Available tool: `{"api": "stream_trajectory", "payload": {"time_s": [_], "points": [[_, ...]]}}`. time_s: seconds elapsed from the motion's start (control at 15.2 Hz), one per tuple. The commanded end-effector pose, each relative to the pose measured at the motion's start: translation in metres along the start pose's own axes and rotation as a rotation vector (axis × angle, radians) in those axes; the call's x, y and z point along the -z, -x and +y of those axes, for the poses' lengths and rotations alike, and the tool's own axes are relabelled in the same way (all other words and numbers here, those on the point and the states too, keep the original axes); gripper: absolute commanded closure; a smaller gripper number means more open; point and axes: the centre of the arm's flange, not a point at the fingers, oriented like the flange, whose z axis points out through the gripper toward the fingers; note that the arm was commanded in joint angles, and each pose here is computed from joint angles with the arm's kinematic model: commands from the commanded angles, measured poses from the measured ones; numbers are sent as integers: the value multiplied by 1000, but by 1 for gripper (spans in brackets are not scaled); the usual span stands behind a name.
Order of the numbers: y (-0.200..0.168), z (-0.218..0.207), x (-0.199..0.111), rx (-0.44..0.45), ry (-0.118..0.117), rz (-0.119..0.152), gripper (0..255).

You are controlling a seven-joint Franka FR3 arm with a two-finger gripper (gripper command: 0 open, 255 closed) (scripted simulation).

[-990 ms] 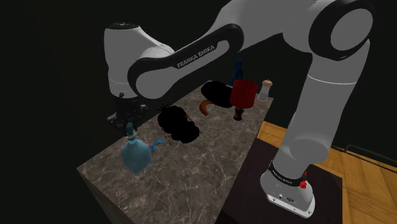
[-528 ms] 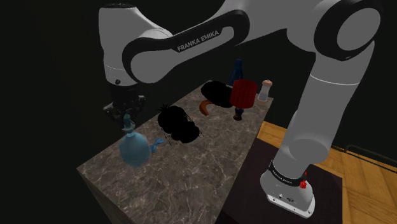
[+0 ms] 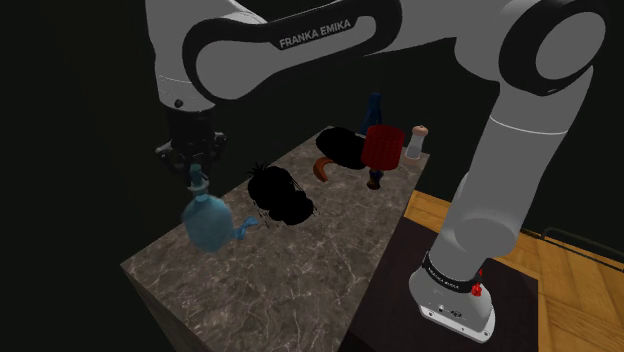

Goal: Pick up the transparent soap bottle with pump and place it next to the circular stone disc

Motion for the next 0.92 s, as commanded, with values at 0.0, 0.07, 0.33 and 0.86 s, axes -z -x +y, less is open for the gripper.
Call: {"api": "stream_trajectory", "payload": {"time_s": [0.0, 0.07, 0.33, 0.86], "points": [[-2, -1, 12, 0, 0, 0, 255], [-3, -1, 17, 0, 0, 0, 255], [-6, -3, 38, 0, 0, 0, 255], [-13, -6, 79, 0, 0, 0, 255]]}}
